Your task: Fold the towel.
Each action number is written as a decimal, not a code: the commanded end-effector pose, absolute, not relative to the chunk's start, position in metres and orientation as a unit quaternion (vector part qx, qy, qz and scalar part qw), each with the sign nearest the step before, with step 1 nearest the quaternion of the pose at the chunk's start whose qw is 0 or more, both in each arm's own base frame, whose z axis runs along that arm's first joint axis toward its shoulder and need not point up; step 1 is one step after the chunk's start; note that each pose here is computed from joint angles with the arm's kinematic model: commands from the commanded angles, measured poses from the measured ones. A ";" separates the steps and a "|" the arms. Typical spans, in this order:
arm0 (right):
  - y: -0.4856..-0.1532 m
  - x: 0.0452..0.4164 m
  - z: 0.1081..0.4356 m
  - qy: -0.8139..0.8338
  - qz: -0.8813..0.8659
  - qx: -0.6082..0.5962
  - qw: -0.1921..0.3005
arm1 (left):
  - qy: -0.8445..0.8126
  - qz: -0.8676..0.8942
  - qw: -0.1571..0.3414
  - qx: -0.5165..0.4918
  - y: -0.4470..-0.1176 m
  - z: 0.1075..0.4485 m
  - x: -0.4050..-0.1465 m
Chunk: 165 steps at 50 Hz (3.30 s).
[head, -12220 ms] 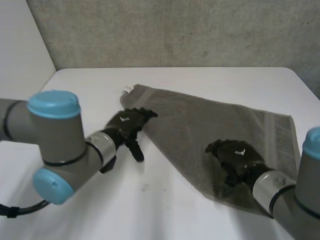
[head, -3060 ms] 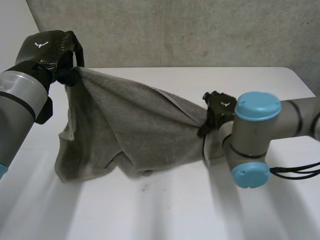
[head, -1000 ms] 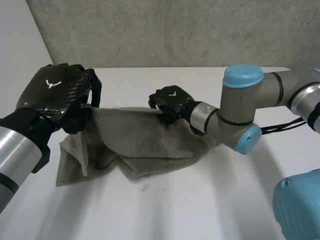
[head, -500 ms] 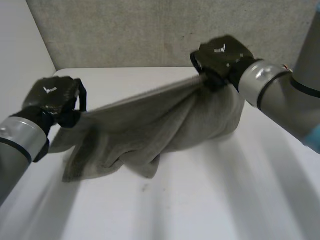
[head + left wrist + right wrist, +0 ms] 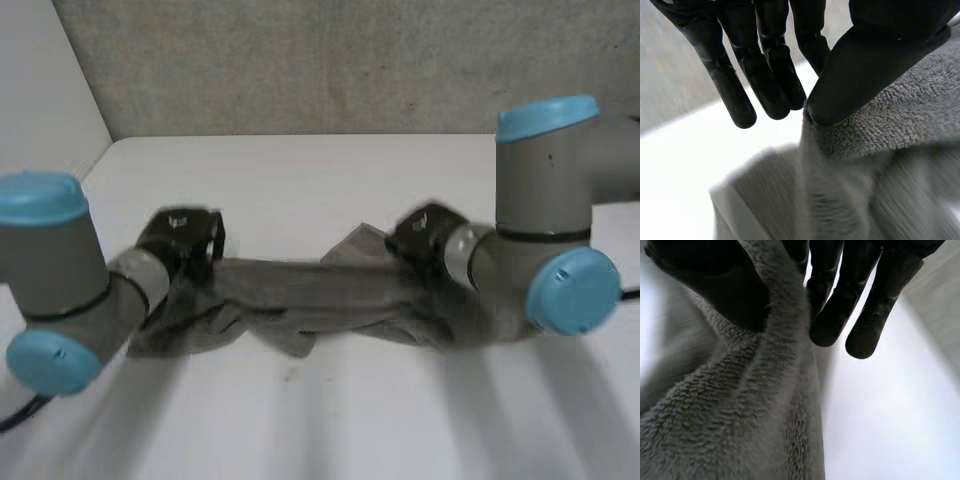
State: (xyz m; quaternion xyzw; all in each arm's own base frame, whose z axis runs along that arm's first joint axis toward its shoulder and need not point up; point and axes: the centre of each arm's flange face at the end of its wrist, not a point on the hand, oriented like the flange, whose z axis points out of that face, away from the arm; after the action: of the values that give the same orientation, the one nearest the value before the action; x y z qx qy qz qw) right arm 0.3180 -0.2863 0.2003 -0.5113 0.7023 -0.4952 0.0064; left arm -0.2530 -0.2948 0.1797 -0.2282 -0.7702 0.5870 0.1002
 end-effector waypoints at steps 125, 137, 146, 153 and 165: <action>-0.289 0.378 0.139 0.502 -0.530 -0.680 0.074 | -0.719 0.658 0.069 -0.213 -0.222 0.179 -0.198; -0.291 0.379 0.127 0.497 -0.523 -0.690 0.068 | -0.721 0.656 0.069 -0.212 -0.221 0.178 -0.198; -0.296 0.375 0.128 0.501 -0.526 -0.685 0.055 | -0.721 0.656 0.069 -0.212 -0.221 0.178 -0.198; -0.302 0.369 0.131 0.510 -0.526 -0.679 0.044 | -0.721 0.656 0.069 -0.212 -0.220 0.178 -0.198; -0.325 0.347 0.161 0.531 -0.548 -0.646 0.015 | -0.721 0.656 0.068 -0.213 -0.221 0.178 -0.198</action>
State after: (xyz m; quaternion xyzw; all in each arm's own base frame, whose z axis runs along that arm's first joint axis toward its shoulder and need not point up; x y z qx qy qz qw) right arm 0.3603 -0.3119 0.1377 -0.6690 0.5197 -0.5304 0.0323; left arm -0.1978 -0.2205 0.1776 -0.2126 -0.7213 0.6556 0.0688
